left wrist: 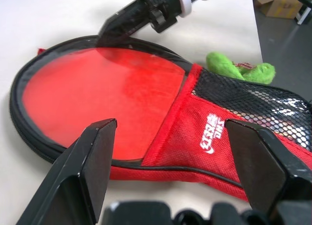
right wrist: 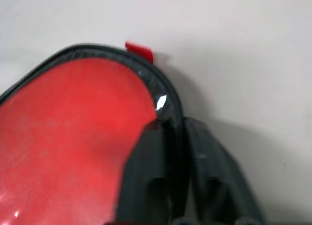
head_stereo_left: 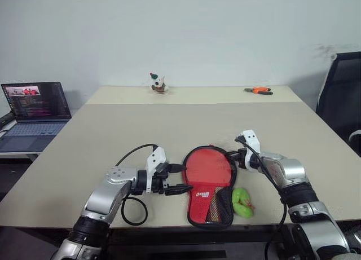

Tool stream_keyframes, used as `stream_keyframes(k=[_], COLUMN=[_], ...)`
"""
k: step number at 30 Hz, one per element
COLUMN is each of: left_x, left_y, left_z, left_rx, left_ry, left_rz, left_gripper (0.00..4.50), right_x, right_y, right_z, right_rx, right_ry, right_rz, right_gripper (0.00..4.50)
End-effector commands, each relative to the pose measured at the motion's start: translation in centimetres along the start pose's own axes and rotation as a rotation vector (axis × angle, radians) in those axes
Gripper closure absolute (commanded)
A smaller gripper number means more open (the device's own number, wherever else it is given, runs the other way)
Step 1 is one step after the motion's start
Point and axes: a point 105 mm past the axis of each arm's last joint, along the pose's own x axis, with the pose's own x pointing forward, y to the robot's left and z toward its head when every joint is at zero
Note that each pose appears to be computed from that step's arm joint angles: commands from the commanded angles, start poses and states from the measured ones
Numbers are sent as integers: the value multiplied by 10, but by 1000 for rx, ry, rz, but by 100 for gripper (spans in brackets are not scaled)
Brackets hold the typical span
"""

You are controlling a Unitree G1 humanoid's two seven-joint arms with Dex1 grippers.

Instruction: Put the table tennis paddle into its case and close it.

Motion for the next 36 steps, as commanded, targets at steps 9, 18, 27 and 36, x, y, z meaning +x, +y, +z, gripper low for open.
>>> stream_keyframes(k=[9, 18, 27, 36], left_x=[-4, 3, 22, 59], left_y=[2, 9, 32, 54], left_z=[11, 12, 21, 24], left_rx=[41, 67, 135, 200], left_ry=[-15, -6, -1, 47], left_rz=[13, 8, 0, -45], left_gripper=[63, 63, 63, 63], right_x=[27, 29, -26, -128], right_y=[32, 29, 21, 56], right_z=[47, 42, 65, 10], right_rx=[-87, -89, -113, -354], right_ry=[-121, -96, -158, 42], right_rz=[63, 55, 82, 355], right_gripper=[446, 427, 140, 37])
